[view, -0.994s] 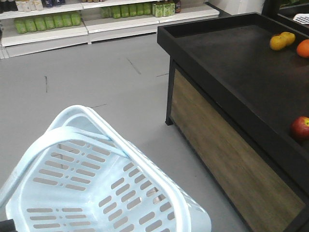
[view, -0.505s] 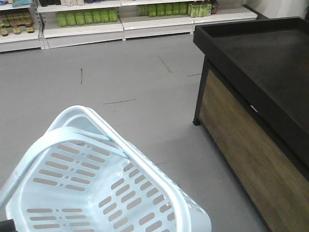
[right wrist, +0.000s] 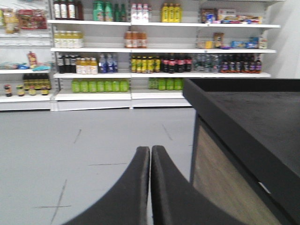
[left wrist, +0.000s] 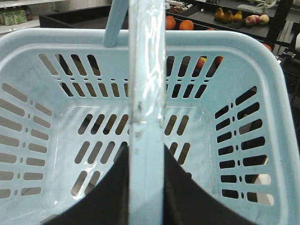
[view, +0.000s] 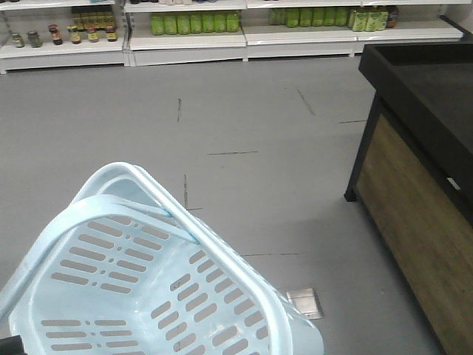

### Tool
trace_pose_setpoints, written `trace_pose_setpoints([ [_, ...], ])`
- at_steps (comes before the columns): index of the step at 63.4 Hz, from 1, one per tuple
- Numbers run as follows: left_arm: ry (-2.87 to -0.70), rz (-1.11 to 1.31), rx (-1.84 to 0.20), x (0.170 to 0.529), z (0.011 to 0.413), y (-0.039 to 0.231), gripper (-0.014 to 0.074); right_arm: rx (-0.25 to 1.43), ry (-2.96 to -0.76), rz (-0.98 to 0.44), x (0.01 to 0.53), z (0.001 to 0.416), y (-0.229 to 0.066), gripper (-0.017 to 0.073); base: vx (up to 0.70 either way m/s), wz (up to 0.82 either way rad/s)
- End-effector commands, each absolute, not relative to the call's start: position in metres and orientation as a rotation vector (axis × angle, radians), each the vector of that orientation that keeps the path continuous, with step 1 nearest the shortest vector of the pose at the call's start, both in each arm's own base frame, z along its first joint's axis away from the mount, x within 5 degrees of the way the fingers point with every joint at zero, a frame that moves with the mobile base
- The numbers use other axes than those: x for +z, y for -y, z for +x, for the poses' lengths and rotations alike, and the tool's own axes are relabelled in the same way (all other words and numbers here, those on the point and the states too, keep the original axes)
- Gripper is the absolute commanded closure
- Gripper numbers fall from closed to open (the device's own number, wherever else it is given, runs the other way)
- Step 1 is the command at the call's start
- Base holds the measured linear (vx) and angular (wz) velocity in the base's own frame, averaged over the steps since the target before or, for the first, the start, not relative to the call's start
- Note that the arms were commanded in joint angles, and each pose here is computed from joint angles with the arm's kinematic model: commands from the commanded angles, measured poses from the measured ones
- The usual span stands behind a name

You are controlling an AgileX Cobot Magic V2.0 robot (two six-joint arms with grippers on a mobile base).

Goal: Pick three apples into basket with both arms
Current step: 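Drive the base away from the table carrying the basket in the left gripper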

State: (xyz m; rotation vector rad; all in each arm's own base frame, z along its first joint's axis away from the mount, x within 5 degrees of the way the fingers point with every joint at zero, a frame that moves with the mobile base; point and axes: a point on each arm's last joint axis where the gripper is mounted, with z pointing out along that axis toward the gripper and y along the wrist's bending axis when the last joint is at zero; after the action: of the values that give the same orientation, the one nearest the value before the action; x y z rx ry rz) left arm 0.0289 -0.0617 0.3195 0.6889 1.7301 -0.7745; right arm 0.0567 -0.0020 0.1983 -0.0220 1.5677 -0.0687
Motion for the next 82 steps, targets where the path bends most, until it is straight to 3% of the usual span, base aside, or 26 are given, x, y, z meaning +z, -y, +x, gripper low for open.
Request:
trace_pose_setpoints([
  [1,-1.661,0.6,-0.818,0.3349,0.0312,0.0611,0.0601,-0.085,-1.491,-0.041,0.2013,0.056,0.0014,0.0564,0.01,0.37],
  [41,-1.661,0.6,-0.818,0.3349,0.0312,0.0611,0.0601,-0.085,-1.491,-0.041,0.2013,0.056,0.0014,0.0564,0.07,0.38],
  [82,-1.661,0.6,-0.818,0.3349,0.0312,0.0612,0.0601,-0.085,-1.491,-0.041,0.2013,0.056,0.0014,0.0564,0.14,0.16],
])
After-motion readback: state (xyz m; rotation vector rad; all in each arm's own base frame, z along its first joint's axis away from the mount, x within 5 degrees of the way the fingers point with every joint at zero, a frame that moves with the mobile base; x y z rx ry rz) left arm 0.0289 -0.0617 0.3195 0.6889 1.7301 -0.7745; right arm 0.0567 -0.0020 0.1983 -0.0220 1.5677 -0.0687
